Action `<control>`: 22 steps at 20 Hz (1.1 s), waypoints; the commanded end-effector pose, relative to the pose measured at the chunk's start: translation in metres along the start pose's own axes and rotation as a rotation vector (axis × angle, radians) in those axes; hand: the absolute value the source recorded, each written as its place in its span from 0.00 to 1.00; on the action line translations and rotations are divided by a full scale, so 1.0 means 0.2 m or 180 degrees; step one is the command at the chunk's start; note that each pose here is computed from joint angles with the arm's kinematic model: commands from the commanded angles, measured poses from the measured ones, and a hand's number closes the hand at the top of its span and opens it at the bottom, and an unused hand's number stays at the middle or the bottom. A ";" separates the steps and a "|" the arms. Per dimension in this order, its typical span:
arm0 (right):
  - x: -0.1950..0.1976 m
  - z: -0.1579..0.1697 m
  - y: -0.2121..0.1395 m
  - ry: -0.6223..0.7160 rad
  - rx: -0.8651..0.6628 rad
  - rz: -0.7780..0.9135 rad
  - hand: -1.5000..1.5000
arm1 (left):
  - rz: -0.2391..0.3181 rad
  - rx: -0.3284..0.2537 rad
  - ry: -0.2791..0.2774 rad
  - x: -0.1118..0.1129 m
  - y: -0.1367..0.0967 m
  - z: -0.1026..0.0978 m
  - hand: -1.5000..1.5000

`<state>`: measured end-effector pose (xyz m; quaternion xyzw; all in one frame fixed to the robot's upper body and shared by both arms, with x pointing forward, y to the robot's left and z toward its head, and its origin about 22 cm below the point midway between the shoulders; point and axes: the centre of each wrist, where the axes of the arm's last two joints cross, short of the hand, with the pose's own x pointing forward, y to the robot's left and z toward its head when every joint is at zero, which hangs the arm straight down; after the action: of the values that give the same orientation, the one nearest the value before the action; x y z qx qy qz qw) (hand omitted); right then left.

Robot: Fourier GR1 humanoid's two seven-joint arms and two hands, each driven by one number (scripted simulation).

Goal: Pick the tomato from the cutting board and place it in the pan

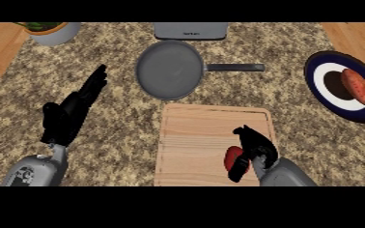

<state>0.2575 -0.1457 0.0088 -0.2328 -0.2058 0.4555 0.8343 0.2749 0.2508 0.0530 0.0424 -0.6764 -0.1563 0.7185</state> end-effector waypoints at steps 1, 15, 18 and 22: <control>0.10 0.01 0.08 0.0359 0.0364 0.0255 1.00 | 0.0036 -0.0019 -0.0017 0.02 -0.05 0.02 0.50; 0.42 0.40 0.34 -0.1064 -0.0697 0.0601 1.00 | -0.0016 -0.0074 0.0010 -0.04 0.00 0.01 0.50; 0.56 0.59 0.43 -0.2072 -0.1225 0.1053 1.00 | -0.0032 -0.0216 -0.0094 0.04 -0.08 -0.03 0.50; 0.58 0.68 0.52 -0.2405 -0.1738 0.0991 1.00 | -0.0066 -0.0229 -0.0088 0.03 -0.10 -0.04 0.50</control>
<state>0.1977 0.0055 0.0618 -0.2628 -0.4970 0.5839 0.5857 0.2768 0.2350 0.0511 0.0218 -0.6773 -0.1791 0.7132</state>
